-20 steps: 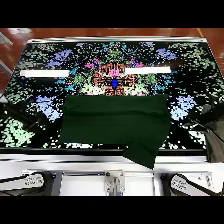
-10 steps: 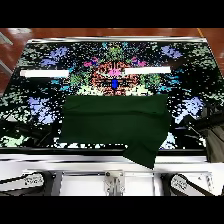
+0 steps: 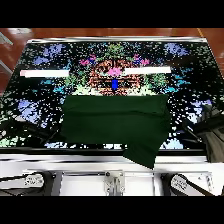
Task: Fold the shirts.
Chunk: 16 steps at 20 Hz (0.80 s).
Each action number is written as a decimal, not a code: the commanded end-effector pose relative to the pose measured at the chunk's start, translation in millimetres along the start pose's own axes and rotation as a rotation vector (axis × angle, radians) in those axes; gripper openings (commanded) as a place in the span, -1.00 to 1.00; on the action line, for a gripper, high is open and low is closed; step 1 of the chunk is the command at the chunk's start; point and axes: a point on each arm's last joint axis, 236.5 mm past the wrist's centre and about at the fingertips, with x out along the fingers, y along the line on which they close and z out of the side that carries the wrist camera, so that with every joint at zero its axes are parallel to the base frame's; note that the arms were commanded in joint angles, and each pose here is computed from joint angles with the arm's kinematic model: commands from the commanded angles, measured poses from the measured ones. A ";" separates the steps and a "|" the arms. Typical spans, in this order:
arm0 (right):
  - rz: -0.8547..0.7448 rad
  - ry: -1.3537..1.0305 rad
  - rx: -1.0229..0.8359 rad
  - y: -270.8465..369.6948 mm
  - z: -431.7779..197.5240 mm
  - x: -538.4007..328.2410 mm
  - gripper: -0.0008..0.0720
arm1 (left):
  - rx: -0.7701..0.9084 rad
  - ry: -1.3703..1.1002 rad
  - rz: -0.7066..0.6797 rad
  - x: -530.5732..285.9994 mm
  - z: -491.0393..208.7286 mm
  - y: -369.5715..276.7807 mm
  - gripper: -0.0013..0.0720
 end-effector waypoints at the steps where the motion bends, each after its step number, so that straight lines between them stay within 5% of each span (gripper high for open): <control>1: 0.045 0.141 -0.014 -1.9 -41.5 32.6 0.79 | 0.011 -0.004 0.002 1.0 0.8 -1.9 -0.86; 5: 0.219 0.157 0.017 27.1 -61.6 71.8 0.86 | 0.046 -0.021 0.000 -6.0 -0.4 -7.8 -0.87; 16: 0.122 0.001 0.067 24.5 -28.9 102.2 0.53 | 0.124 -0.075 0.002 -26.0 -5.3 -24.2 -0.87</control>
